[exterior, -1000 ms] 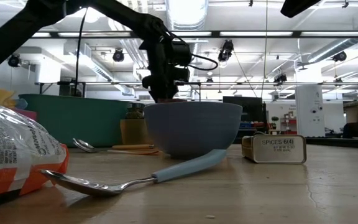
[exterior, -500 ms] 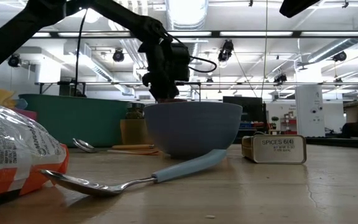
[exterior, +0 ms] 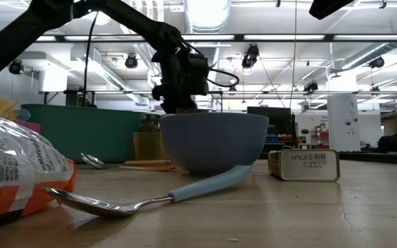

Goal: Pick & Place Food Item
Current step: Put the red spice can into the orange bin

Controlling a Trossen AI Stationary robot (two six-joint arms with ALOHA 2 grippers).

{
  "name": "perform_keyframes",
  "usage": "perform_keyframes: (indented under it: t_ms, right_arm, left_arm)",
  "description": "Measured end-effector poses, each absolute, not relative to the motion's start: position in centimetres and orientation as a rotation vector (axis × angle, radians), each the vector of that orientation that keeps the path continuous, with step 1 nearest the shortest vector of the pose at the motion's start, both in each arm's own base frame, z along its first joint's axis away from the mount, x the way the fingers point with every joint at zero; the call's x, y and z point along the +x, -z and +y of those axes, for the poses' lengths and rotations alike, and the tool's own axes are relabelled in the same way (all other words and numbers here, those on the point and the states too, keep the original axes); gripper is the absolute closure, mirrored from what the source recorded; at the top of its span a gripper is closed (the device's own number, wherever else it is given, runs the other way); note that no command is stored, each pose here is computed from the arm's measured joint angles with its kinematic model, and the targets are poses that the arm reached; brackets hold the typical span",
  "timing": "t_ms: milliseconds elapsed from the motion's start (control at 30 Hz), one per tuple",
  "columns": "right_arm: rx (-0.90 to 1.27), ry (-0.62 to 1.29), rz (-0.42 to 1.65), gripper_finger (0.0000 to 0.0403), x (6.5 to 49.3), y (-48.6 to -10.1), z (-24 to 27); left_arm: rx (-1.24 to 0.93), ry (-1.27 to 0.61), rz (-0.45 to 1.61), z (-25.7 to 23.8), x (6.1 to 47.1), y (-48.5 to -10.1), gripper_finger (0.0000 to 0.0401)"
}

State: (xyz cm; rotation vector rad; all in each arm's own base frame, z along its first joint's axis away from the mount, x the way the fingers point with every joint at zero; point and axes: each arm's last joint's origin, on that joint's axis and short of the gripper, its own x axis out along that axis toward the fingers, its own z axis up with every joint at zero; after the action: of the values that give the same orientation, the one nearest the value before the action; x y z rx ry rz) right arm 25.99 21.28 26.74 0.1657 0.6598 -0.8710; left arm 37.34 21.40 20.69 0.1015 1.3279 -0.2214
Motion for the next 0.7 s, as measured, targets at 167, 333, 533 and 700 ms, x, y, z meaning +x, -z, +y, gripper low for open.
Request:
perform_keyframes:
  t_ms: [167, 333, 533, 700]
  right_arm:
    - [0.173, 0.868, 0.657, 0.0347, 26.0, -26.7, 21.3]
    - [0.175, 0.864, 0.657, 0.0347, 26.1, -26.7, 21.4]
    - [0.175, 0.863, 0.657, 0.0347, 26.1, -26.7, 21.4]
    - [0.175, 0.863, 0.657, 0.0347, 26.1, -26.7, 21.4]
  left_arm:
    - [0.093, 0.218, 1.332, 21.4, 37.3, -20.7, 0.0203]
    - [0.093, 0.218, 1.331, 21.4, 37.3, -20.7, 0.0203]
    - [0.086, 0.222, 1.336, 21.4, 37.4, -20.4, 0.0203]
    - [0.064, 0.23, 1.361, 21.6, 37.6, -19.1, 0.0203]
